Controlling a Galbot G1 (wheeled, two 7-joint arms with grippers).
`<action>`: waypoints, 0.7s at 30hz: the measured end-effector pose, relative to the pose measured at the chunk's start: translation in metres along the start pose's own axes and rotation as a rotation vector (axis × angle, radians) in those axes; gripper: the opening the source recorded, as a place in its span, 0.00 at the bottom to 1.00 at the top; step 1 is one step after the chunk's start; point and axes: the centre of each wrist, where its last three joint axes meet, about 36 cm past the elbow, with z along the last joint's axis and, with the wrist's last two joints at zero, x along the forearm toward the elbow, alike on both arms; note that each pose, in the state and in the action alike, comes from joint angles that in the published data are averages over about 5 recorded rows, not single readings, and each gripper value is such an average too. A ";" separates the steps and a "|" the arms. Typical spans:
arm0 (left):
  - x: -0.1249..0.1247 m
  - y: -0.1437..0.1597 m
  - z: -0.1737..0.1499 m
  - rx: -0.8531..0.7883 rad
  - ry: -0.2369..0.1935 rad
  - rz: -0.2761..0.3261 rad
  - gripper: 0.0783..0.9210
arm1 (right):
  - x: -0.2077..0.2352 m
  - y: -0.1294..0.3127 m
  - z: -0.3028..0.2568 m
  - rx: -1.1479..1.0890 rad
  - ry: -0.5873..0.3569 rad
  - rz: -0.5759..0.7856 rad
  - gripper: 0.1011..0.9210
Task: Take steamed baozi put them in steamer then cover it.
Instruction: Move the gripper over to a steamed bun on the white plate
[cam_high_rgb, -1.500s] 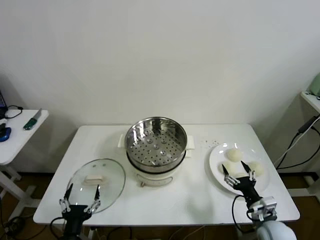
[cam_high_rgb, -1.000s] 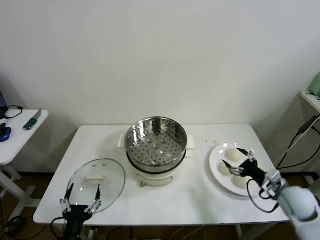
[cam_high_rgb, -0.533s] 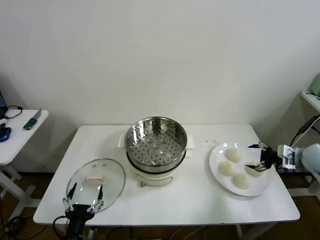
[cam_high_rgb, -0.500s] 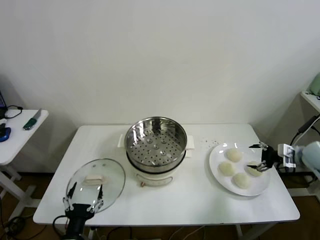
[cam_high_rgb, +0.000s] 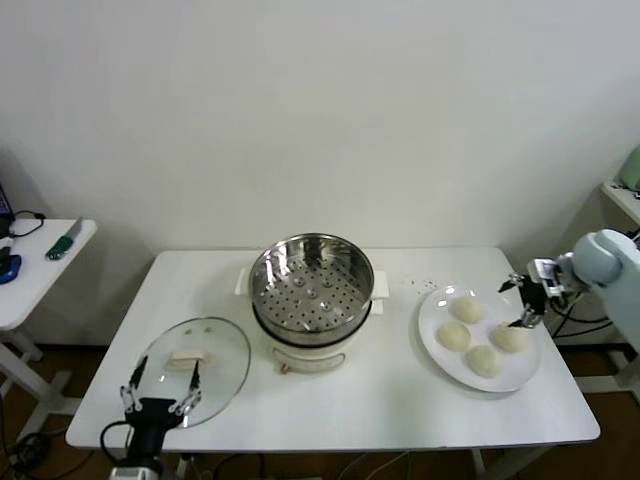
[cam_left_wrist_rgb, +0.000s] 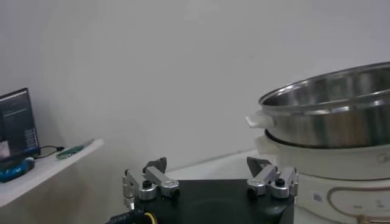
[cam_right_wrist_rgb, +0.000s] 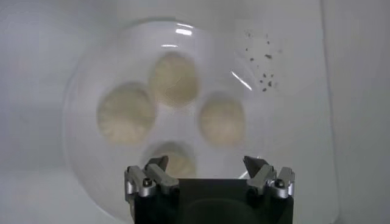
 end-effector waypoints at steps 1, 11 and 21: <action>-0.001 0.001 0.000 -0.001 0.001 -0.003 0.88 | -0.004 -0.006 -0.003 0.007 0.007 -0.009 0.88; -0.009 0.004 -0.001 -0.007 0.007 -0.030 0.88 | -0.042 -0.045 -0.031 0.054 0.075 -0.077 0.88; -0.015 0.008 0.000 -0.013 0.011 -0.042 0.88 | -0.076 -0.059 -0.054 0.079 0.108 -0.117 0.88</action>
